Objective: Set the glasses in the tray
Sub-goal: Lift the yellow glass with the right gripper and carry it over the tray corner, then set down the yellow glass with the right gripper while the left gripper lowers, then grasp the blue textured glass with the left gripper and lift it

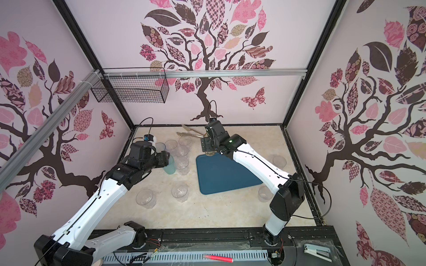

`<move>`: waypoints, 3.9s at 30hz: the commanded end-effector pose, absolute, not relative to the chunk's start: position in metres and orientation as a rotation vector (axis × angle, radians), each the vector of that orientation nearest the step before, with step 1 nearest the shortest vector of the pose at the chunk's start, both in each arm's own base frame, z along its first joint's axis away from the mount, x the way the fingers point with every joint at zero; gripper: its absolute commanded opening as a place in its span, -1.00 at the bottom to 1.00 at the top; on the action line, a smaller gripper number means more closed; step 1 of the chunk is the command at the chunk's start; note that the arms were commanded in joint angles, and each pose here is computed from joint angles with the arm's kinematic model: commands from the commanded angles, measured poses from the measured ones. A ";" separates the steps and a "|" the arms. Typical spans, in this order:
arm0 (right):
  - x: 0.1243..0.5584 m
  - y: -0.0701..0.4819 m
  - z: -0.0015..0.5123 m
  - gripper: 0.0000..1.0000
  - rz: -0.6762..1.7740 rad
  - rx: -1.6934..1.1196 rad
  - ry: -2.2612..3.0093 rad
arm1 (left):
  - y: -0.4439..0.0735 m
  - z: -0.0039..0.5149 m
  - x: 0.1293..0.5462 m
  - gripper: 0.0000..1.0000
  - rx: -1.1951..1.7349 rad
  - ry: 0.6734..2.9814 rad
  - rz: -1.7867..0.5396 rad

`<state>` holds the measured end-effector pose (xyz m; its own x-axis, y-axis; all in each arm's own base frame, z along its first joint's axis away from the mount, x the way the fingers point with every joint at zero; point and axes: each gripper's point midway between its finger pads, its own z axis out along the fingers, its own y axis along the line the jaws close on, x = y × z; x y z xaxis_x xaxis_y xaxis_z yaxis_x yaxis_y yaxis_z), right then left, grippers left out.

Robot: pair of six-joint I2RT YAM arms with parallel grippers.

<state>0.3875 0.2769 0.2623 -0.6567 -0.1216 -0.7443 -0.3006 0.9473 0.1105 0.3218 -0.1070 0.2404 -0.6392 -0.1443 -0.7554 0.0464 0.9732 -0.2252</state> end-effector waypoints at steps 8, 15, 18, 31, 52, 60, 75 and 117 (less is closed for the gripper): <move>0.413 0.310 0.189 0.67 0.254 -0.375 2.392 | -0.124 0.223 0.328 0.32 -0.046 2.238 -0.380; 0.420 0.328 0.152 0.68 0.272 -0.403 2.470 | -0.121 0.218 0.327 0.31 -0.044 2.236 -0.366; 0.422 0.334 0.141 0.69 0.285 -0.406 2.484 | -0.121 0.217 0.326 0.31 -0.041 2.235 -0.361; 0.440 0.342 0.114 0.70 0.230 -0.418 2.508 | -0.117 0.213 0.323 0.32 -0.037 2.236 -0.344; 0.437 0.342 0.147 0.99 0.264 -0.420 2.457 | -0.112 0.215 0.323 0.31 -0.042 2.235 -0.304; 0.424 0.331 0.187 0.99 0.307 -0.383 2.401 | -0.079 0.234 0.325 0.30 -0.111 2.227 -0.136; 0.372 0.287 0.226 0.99 0.434 -0.230 2.329 | -0.022 0.244 0.343 0.19 -0.364 2.249 -0.207; 0.294 0.222 0.145 0.94 0.417 -0.185 2.416 | 0.016 0.155 0.447 -0.74 -0.401 2.560 -0.065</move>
<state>0.2944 0.2253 0.1304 -0.7882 -0.0432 -0.6139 -0.2388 0.9408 0.2405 0.4361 0.0111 0.1360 -0.8344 -0.3089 -0.4564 -0.2752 0.9510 -0.1406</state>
